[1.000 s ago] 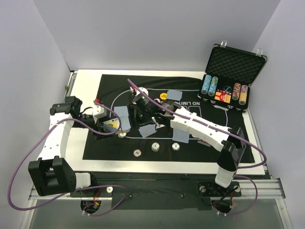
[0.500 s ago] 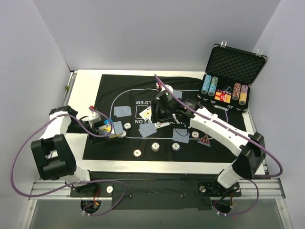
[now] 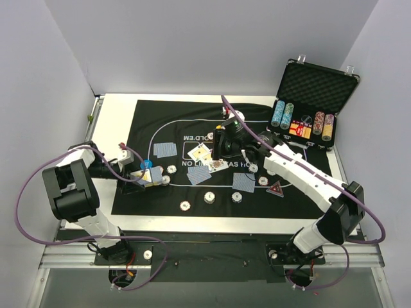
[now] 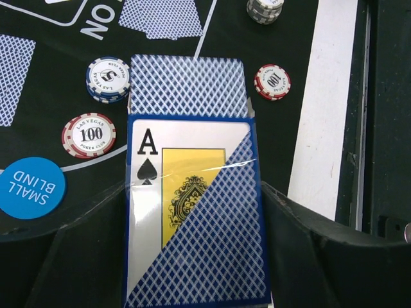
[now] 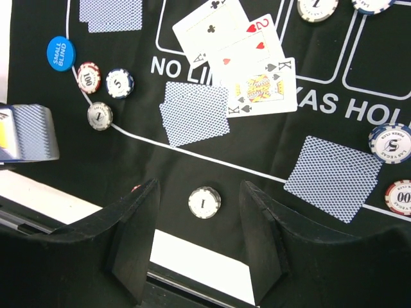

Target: Distribute texas hold em gaming equipment

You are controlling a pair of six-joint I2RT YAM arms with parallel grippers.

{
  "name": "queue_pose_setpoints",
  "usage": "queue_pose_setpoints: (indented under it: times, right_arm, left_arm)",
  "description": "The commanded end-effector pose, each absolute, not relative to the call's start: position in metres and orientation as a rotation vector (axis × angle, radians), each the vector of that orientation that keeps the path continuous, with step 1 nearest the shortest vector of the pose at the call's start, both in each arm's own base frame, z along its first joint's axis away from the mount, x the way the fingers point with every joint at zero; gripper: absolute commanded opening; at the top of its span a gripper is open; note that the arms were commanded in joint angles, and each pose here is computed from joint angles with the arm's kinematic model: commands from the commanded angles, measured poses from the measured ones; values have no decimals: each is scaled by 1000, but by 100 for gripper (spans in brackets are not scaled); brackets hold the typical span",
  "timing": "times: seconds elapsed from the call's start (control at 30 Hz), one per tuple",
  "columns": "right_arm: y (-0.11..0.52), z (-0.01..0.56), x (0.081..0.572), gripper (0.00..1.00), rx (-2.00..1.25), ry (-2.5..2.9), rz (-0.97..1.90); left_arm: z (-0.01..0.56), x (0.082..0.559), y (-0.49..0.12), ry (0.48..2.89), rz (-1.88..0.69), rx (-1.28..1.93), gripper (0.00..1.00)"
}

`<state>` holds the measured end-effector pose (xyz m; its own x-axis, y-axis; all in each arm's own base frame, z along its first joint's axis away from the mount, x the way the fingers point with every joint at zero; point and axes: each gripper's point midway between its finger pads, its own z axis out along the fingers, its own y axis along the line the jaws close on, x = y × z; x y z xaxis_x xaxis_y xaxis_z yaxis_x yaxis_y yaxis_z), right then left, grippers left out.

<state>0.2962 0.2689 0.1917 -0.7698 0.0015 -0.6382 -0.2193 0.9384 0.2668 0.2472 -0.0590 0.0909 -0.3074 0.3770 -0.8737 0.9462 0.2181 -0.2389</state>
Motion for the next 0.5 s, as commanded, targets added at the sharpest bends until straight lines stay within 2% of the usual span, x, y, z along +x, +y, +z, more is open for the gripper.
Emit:
queue_pose_setpoints:
  times: [0.0, 0.23, 0.47]
  right_arm:
    - [256, 211, 296, 49, -91, 2381, 473]
    - [245, 223, 301, 49, -54, 2361, 493]
    - [238, 225, 298, 50, -46, 2357, 488]
  left_arm:
    - [126, 212, -73, 1847, -1236, 1127, 84]
    - [129, 209, -70, 1861, -1212, 1115, 87]
    - [163, 228, -69, 1872, -1161, 1012, 89]
